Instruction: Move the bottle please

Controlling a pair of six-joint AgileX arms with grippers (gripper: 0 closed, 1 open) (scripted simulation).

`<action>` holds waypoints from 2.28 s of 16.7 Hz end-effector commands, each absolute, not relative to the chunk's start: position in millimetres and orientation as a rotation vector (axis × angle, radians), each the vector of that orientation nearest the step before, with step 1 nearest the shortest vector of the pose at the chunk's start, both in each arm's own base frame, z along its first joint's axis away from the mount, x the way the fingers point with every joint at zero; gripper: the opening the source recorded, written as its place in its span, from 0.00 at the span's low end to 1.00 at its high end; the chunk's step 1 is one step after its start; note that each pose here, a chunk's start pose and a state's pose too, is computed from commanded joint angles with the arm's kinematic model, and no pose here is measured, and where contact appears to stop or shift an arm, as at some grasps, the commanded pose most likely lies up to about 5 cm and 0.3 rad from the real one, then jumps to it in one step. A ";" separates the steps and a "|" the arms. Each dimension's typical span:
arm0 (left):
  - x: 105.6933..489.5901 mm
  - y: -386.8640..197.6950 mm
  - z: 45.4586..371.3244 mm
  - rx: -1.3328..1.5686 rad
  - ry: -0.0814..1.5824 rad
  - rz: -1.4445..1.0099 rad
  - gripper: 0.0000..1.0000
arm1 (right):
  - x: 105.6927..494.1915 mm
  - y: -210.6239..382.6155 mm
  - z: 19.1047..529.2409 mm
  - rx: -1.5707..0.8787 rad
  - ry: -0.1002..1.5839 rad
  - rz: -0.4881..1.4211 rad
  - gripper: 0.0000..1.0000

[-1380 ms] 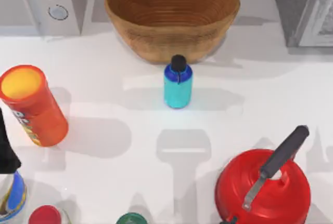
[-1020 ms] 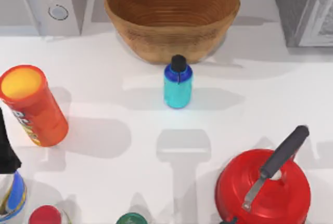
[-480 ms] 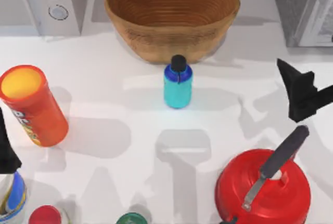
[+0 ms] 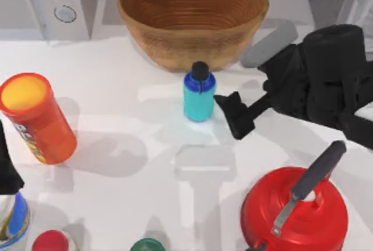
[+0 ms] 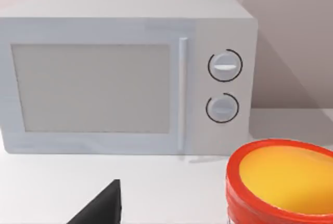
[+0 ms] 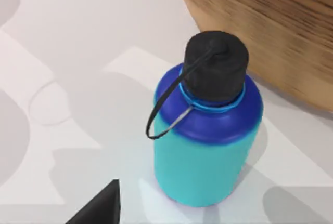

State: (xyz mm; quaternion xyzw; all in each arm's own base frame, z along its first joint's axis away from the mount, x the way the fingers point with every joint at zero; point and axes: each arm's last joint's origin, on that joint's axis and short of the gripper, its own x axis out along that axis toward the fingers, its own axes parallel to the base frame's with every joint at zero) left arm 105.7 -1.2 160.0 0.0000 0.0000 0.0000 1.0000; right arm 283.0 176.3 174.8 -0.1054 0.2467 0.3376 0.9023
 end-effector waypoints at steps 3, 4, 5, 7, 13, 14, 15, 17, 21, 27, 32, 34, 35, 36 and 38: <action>105.7 -1.2 160.0 0.000 0.000 0.000 1.00 | 290.8 184.5 151.8 -0.233 0.558 0.744 1.00; 105.7 -1.2 160.0 0.000 0.000 0.000 1.00 | 291.3 185.0 148.4 -0.235 0.566 0.750 1.00; 105.7 -1.2 160.0 0.000 0.000 0.000 1.00 | 291.3 185.0 148.0 -0.235 0.566 0.751 1.00; 105.7 -1.2 160.0 0.000 0.000 0.000 1.00 | 291.3 185.0 148.0 -0.235 0.566 0.751 1.00; 105.7 -1.2 160.0 0.000 0.000 0.000 1.00 | 308.7 197.9 145.9 -0.233 0.565 0.752 1.00; 105.7 -1.2 160.0 0.000 0.000 0.000 1.00 | 315.0 203.7 143.0 -0.233 0.566 0.752 1.00; 105.7 -1.2 160.0 0.000 0.000 0.000 1.00 | 321.5 210.0 139.2 -0.233 0.566 0.752 1.00; 105.7 -1.2 160.0 0.000 0.000 0.000 1.00 | 333.6 223.4 129.2 -0.232 0.564 0.752 1.00; 105.7 -1.2 160.0 0.000 0.000 0.000 1.00 | 348.5 241.3 102.0 -0.233 0.563 0.752 1.00; 105.7 -1.2 160.0 0.000 0.000 0.000 1.00 | 350.4 242.7 91.7 -0.235 0.566 0.751 1.00; 105.7 -1.2 160.0 0.000 0.000 0.000 1.00 | 350.4 242.7 91.7 -0.235 0.566 0.751 0.62; 105.7 -1.2 160.0 0.000 0.000 0.000 1.00 | 350.4 242.7 91.7 -0.235 0.566 0.751 0.47; 105.7 -1.2 160.0 0.000 0.000 0.000 1.00 | 350.4 242.7 91.7 -0.235 0.566 0.751 0.40; 105.7 -1.2 160.0 0.000 0.000 0.000 1.00 | 350.4 242.7 91.7 -0.235 0.566 0.751 0.32; 105.7 -1.2 160.0 0.000 0.000 0.000 1.00 | 350.4 242.7 91.7 -0.235 0.566 0.751 0.17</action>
